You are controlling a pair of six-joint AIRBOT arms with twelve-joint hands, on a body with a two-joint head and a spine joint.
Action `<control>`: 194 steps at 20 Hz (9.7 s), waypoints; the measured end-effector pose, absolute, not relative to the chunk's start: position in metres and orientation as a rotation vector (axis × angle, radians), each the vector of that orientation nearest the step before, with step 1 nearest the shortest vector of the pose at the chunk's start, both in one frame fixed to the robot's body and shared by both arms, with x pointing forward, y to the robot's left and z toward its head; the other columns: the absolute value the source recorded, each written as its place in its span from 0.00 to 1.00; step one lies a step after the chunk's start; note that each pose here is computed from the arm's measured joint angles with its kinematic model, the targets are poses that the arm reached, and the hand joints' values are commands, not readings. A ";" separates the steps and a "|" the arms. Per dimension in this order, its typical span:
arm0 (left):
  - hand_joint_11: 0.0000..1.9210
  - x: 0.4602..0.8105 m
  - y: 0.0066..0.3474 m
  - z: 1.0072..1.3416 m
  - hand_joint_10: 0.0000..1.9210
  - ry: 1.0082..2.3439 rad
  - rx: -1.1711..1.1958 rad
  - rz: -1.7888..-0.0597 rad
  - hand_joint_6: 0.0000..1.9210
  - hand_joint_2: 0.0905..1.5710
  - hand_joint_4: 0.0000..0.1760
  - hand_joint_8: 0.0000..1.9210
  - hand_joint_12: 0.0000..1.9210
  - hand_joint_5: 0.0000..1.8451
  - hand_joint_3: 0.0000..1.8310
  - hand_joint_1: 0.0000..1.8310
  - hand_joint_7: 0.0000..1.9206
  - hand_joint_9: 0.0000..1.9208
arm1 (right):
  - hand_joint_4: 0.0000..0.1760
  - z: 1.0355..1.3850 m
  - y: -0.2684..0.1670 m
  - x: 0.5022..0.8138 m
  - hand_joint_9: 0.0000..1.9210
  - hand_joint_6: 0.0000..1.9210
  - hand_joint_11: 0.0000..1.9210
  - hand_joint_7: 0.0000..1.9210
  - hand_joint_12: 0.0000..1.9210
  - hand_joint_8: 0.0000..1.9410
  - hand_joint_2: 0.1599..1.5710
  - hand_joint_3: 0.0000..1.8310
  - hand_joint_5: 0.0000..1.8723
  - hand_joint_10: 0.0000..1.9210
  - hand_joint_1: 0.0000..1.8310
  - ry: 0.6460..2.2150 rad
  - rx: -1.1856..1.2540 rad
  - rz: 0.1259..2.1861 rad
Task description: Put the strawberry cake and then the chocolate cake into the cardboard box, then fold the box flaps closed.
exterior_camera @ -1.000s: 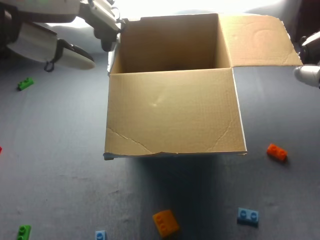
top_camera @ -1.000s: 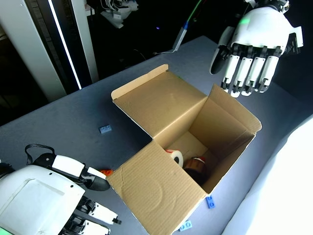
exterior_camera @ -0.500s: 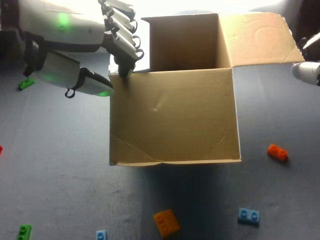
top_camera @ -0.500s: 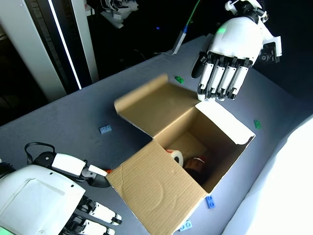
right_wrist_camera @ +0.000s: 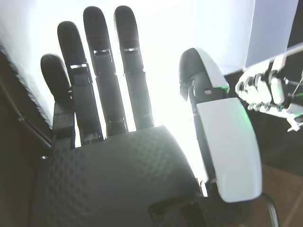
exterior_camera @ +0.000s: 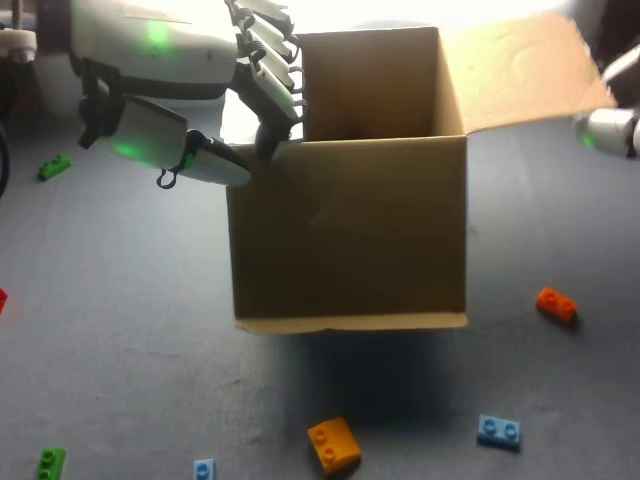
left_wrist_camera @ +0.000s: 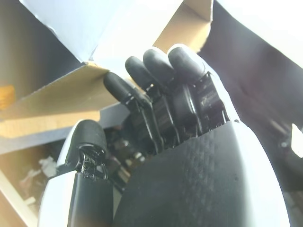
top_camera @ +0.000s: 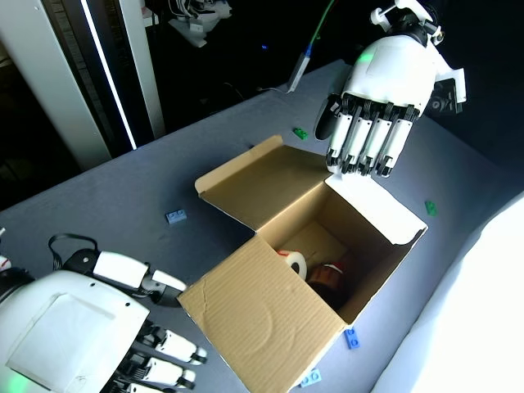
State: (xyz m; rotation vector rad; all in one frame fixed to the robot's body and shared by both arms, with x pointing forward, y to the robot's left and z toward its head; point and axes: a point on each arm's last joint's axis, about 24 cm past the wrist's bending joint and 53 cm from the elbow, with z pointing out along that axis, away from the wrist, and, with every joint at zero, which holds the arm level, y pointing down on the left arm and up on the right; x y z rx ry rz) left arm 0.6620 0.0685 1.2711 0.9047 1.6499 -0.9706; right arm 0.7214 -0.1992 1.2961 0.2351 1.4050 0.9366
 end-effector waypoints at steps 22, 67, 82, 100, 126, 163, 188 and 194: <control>0.02 0.668 0.072 1.282 0.05 1.662 0.997 -0.966 0.00 0.84 0.00 0.00 0.71 0.33 0.00 0.14 0.36 0.33 | 0.00 1.349 -0.173 0.709 0.41 0.00 0.11 0.38 0.70 0.00 0.80 0.00 0.37 0.05 0.07 1.313 0.222 1.050; 0.07 0.728 0.135 1.329 0.02 1.626 0.844 -0.772 0.00 0.84 0.00 0.00 0.68 0.35 0.00 0.17 0.38 0.38 | 0.00 1.381 -0.109 0.690 0.41 0.01 0.10 0.37 0.73 0.00 0.78 0.00 0.35 0.02 0.14 1.267 0.121 1.155; 0.03 0.675 0.187 1.246 0.01 1.879 0.941 -0.756 0.00 0.84 0.00 0.00 0.73 0.35 0.00 0.14 0.37 0.37 | 0.00 1.347 -0.054 0.685 0.42 0.00 0.10 0.39 0.72 0.00 0.78 0.00 0.36 0.01 0.11 1.386 -0.071 1.096; 0.04 0.586 0.130 1.166 0.01 1.818 1.244 -0.929 0.00 0.84 0.00 0.00 0.73 0.35 0.00 0.15 0.38 0.38 | 0.00 1.360 -0.087 0.692 0.42 0.00 0.09 0.38 0.73 0.00 0.78 0.00 0.36 0.01 0.11 1.367 0.026 1.112; 0.02 0.574 0.081 1.234 0.00 1.662 1.076 -1.186 0.00 0.84 0.00 0.00 0.72 0.34 0.00 0.16 0.37 0.36 | 0.00 1.330 -0.210 0.676 0.44 0.00 0.12 0.38 0.74 0.00 0.79 0.00 0.35 0.01 0.08 1.401 0.459 1.142; 0.01 0.691 0.063 1.265 0.00 1.686 0.757 -1.226 0.00 0.84 0.00 0.00 0.71 0.34 0.00 0.15 0.37 0.36 | 0.00 1.332 -0.209 0.675 0.43 0.00 0.11 0.37 0.73 0.00 0.80 0.00 0.34 0.00 0.08 1.395 0.440 1.136; 0.13 0.667 0.172 1.287 0.76 1.757 0.829 -0.954 0.08 0.86 0.00 0.54 0.98 0.51 0.00 0.15 0.36 0.25 | 0.00 1.333 -0.209 0.675 0.37 0.11 0.16 0.56 0.87 0.07 0.81 0.00 0.56 0.45 0.07 1.390 0.438 1.135; 0.42 0.632 0.179 1.256 0.97 1.834 0.884 -0.963 0.71 0.87 0.00 0.77 1.00 0.55 0.00 0.09 0.58 0.51 | 0.00 1.333 -0.209 0.675 0.62 0.83 0.51 0.67 1.00 0.88 0.83 0.00 0.63 0.99 0.00 1.392 0.438 1.135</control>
